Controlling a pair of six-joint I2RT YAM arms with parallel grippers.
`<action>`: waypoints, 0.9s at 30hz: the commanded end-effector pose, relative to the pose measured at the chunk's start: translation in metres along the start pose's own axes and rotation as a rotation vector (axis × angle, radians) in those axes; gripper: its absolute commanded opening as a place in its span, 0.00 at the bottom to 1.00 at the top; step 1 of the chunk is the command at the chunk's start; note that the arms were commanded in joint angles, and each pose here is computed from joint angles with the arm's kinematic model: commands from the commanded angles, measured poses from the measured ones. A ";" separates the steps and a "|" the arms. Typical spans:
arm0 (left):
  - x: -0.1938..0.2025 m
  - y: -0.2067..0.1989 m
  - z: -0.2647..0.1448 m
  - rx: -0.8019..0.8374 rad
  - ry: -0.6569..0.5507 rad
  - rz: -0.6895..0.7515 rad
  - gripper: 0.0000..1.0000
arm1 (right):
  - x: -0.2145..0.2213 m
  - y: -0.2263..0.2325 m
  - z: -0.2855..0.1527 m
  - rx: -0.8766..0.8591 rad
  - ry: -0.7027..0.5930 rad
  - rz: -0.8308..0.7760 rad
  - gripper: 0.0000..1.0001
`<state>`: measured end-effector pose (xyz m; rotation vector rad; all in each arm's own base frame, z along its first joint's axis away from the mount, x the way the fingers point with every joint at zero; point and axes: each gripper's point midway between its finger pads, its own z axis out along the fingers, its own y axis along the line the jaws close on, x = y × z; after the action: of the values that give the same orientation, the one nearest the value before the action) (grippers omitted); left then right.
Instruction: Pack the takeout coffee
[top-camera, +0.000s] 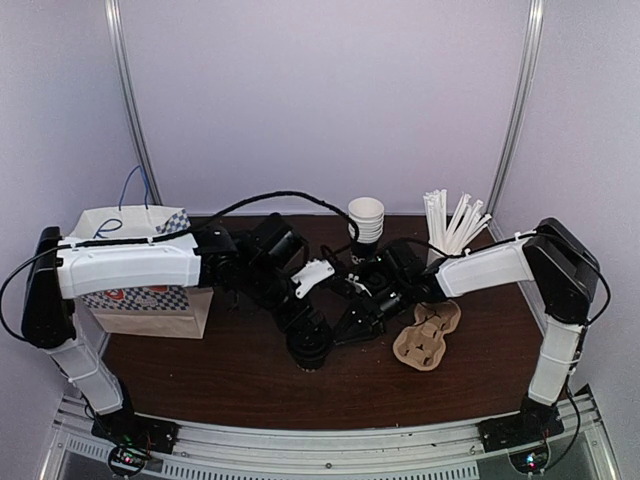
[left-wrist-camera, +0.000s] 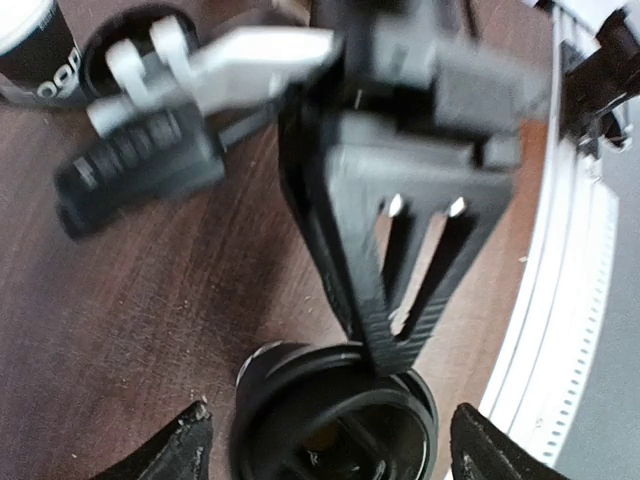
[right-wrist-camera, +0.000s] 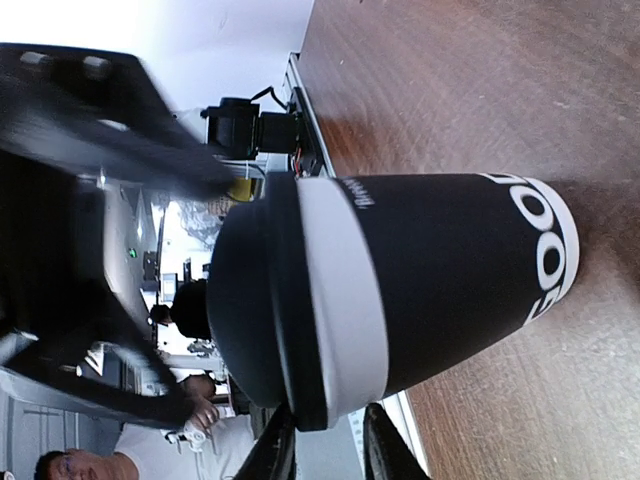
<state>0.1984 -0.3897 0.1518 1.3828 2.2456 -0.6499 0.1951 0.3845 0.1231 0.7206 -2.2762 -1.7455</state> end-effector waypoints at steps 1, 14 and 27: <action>-0.029 -0.020 -0.051 0.044 -0.167 0.004 0.84 | 0.004 -0.002 0.009 0.050 0.004 -0.040 0.24; 0.030 0.034 -0.037 -0.205 -0.102 -0.305 0.81 | -0.008 -0.009 0.010 0.048 0.000 -0.031 0.25; 0.030 0.031 -0.047 -0.040 -0.267 -0.450 0.80 | -0.016 -0.015 0.013 0.036 -0.001 -0.017 0.24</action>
<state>0.2047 -0.3196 0.1545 0.7819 2.3891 -0.7555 0.2016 0.3977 0.1225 0.7840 -2.2766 -1.7558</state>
